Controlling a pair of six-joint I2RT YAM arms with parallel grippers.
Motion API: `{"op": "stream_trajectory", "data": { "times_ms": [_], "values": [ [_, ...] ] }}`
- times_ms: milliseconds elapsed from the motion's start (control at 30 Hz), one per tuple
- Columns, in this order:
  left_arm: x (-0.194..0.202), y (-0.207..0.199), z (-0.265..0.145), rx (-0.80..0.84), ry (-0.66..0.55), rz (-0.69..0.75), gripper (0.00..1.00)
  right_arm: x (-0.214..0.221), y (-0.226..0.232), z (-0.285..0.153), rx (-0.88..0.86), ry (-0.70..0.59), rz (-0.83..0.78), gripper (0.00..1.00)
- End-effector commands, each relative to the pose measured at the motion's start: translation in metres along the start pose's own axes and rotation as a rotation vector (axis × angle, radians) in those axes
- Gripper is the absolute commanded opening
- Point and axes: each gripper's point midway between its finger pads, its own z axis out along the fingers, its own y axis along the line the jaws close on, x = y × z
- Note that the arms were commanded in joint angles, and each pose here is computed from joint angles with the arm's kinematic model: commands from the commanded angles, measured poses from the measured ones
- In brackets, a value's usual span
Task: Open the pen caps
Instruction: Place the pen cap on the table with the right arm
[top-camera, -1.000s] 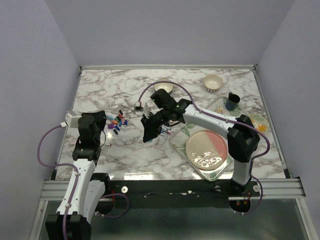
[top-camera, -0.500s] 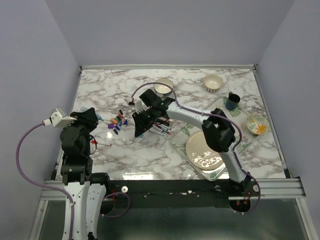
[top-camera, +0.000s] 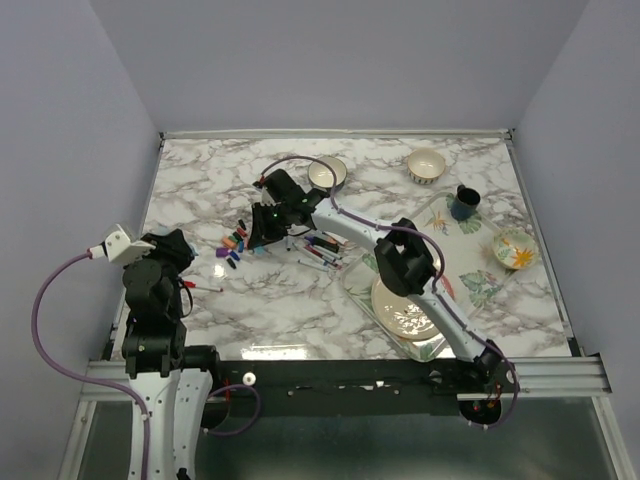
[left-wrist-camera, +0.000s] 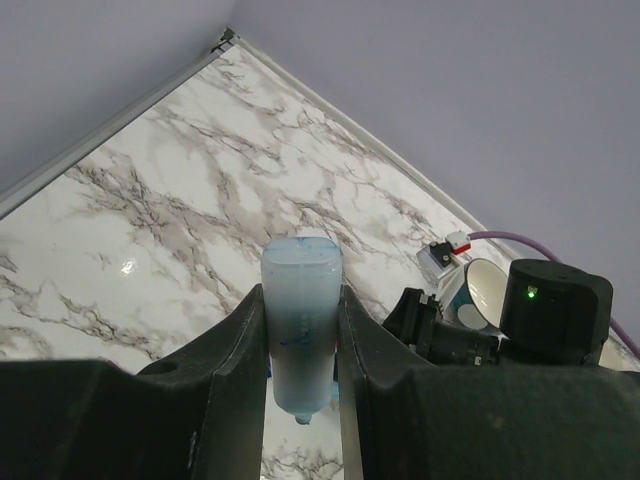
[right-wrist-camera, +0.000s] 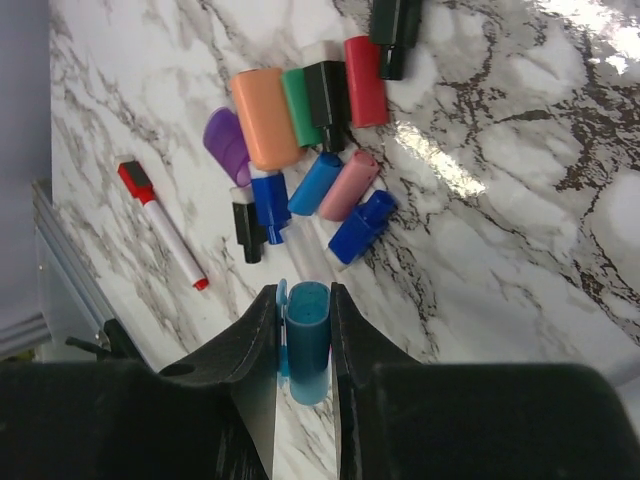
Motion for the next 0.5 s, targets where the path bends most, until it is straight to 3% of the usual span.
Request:
{"op": "stream_trajectory", "data": {
  "times_ms": [0,467],
  "values": [
    [-0.003,0.005,0.0,-0.015,-0.027,0.027,0.0,-0.007,-0.011,0.011,0.044,-0.03,0.076,0.16],
    [0.012,-0.017,0.0,0.107,0.041,0.014,0.0,0.001,-0.021,0.018,0.056,-0.027,0.036,0.45]
  ]
}}
